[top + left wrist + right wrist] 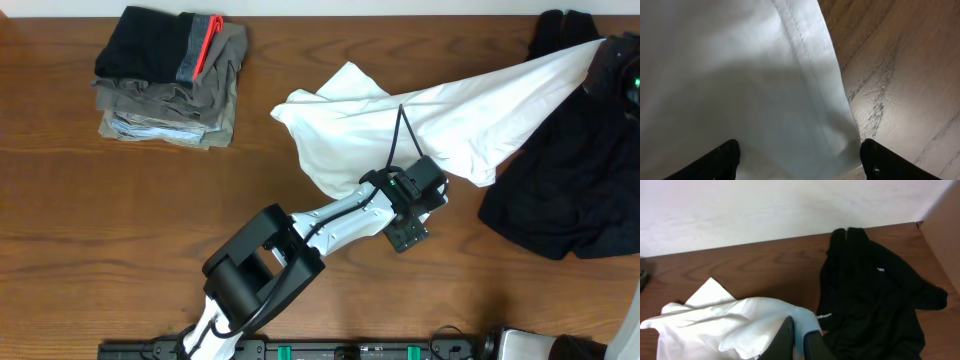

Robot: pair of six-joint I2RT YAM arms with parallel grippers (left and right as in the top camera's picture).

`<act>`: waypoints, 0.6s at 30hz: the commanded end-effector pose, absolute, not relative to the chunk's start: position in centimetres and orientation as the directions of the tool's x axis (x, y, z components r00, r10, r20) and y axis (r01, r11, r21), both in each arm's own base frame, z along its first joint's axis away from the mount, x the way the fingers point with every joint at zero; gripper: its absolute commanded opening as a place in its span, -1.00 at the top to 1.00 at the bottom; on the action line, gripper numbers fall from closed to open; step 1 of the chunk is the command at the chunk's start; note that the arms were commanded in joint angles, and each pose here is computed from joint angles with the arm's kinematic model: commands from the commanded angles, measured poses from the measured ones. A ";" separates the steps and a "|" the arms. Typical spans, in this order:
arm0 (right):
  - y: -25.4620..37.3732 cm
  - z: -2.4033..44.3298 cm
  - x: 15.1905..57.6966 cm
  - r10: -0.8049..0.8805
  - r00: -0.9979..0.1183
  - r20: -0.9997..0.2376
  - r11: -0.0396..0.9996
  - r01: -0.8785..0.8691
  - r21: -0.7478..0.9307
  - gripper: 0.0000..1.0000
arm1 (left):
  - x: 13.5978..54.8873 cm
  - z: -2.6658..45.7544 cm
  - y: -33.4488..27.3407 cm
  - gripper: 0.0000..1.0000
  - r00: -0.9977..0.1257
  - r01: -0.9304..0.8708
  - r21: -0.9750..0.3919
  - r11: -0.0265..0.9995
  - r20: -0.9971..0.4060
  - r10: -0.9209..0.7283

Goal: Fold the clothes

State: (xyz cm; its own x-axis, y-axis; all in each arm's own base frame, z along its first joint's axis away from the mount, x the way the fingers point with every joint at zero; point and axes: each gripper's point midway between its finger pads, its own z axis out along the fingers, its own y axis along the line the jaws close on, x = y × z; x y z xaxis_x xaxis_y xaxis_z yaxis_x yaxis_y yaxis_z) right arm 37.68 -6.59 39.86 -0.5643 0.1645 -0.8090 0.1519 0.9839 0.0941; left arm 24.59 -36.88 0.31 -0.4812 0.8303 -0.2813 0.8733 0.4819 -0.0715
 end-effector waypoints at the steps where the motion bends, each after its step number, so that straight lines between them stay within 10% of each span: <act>1: -7.1 39.9 37.8 0.154 -0.563 -0.812 0.984 0.160 0.076 0.90 | 23.7 -0.1 -37.3 -0.56 -0.450 0.892 -0.091 0.442 -0.270 0.852; 12: -7.1 39.9 37.8 0.154 -0.563 -0.812 0.984 0.159 0.076 0.90 | 22.5 -0.3 -37.8 -0.55 -0.360 0.933 -0.079 0.352 -0.267 0.894; 18: -7.1 39.9 37.8 0.154 -0.564 -0.812 0.984 0.159 0.076 0.91 | 22.5 -0.6 -37.8 -0.10 -0.360 0.933 -0.080 0.352 -0.262 0.895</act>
State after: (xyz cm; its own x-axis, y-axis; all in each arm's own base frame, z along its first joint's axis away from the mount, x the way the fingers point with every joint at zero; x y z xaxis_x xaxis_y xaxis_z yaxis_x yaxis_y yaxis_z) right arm 37.68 -6.60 39.86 -0.5643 0.1645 -0.8090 0.1525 0.9839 0.0937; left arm 22.58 -37.77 0.27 -0.3703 0.8865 -0.2776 0.9281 0.3654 -0.0712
